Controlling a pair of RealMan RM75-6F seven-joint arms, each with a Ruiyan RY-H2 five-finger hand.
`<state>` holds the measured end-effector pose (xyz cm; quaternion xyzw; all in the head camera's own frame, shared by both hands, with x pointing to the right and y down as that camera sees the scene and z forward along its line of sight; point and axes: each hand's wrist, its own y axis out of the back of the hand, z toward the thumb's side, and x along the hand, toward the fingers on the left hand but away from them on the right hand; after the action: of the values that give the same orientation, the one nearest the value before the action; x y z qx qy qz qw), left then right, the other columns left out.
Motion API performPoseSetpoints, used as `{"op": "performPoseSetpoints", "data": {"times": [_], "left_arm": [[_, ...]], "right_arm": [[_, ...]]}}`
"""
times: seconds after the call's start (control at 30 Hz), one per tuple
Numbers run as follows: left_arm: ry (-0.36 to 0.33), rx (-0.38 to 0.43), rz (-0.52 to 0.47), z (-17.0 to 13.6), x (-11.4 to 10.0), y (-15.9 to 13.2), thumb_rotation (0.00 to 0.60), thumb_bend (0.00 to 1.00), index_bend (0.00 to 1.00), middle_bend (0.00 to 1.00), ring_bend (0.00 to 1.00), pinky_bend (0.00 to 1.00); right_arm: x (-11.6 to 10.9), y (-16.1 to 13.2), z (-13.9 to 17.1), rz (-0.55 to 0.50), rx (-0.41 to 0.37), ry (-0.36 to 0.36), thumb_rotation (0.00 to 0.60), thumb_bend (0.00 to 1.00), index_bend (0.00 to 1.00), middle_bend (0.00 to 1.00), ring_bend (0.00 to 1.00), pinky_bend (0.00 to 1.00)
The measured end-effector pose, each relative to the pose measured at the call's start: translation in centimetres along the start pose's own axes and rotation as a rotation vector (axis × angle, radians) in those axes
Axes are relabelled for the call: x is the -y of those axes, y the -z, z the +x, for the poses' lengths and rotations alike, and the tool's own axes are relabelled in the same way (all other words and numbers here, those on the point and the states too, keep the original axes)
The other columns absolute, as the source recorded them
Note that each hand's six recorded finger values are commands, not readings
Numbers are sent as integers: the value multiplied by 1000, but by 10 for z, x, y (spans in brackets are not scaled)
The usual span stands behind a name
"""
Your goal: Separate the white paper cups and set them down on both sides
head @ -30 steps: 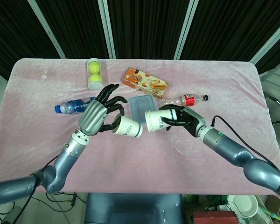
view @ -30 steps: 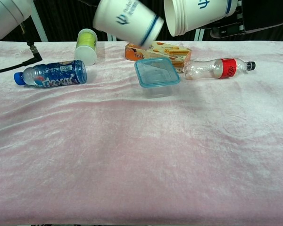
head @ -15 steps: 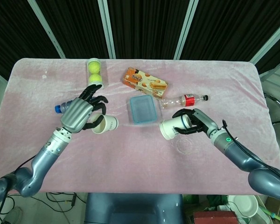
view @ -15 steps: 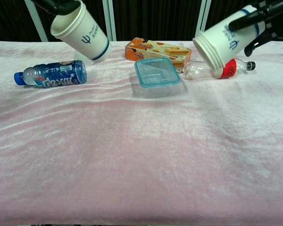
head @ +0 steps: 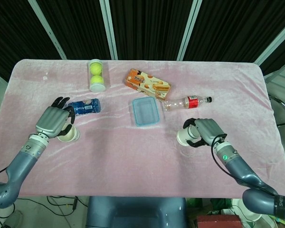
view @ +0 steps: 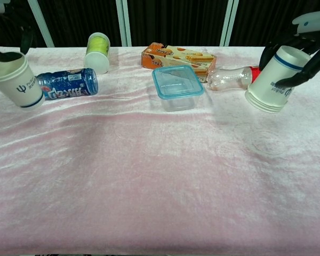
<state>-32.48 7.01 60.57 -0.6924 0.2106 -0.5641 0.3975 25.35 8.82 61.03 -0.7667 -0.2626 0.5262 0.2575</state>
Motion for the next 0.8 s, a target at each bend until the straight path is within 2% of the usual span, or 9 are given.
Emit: {"op": "performPoseSetpoints", "data": {"times": [0.1,0.27,0.47,0.8], "left_arm": [[17,-13,6,4,12,5,600,624,649,301,0,16],[41,-28,4,15,32,10,600,622,640,296,0,12],[47,-22,-15,27,52,8,600,604,623,286,0,5],[66,-30,-8,30,68,9,600,582,568,266,0,2]], "right_arm": [[12,-5,-2,145,6,51,600,406,623,478,537,531],[40,-11,-9,256,10,82,600,406,623,477,536,531],[60,-4,-18,278,12,70,600,406,623,473,533,528],[73,-7,-23,270,-3,61,600,406,623,468,528,522]]}}
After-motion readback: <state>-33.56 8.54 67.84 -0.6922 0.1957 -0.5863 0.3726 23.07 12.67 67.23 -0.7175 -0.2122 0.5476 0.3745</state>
